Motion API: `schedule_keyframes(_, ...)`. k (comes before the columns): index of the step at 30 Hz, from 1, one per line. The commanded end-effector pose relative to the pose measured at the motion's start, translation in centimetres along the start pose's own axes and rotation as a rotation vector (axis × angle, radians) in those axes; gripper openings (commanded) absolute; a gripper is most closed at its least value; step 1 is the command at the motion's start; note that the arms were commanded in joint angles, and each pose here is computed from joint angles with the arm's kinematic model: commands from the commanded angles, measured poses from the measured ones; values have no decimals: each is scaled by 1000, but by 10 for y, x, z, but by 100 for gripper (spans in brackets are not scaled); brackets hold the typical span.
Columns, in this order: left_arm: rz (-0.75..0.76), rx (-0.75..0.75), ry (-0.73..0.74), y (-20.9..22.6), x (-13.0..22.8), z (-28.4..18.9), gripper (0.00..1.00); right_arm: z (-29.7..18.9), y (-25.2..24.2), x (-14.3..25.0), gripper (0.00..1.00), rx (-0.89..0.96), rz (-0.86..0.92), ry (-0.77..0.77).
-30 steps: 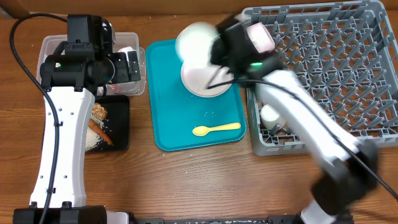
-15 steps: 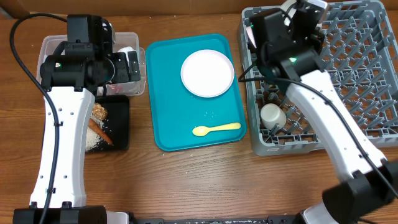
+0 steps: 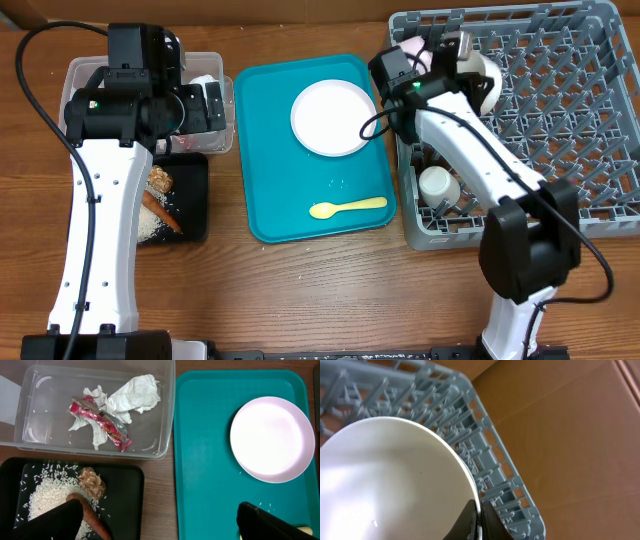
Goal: Sort waste into correct bins and load items into the dishwasher
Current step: 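Carry the white bowl with the right gripper into the dish rack, then return the right gripper to the teal tray and grasp the pink plate rim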
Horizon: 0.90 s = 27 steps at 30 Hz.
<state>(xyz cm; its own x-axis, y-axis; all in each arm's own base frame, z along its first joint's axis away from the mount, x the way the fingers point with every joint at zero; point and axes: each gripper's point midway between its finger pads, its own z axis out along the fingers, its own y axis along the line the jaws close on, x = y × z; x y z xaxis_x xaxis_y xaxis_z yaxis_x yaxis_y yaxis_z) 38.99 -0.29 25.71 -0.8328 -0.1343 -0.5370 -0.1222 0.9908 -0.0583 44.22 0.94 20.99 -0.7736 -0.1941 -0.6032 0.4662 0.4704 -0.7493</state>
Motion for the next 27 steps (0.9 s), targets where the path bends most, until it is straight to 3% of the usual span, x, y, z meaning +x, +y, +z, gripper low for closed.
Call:
schedule_keyframes(1, -9, -2, -17, 0, -6, -4, 100, -3, 12, 8, 4, -3, -10, 3)
schedule_keyframes(27, -9, -2, -17, 0, -6, -4, 100, -11, 36, 56, 4, -117, -204, 159)
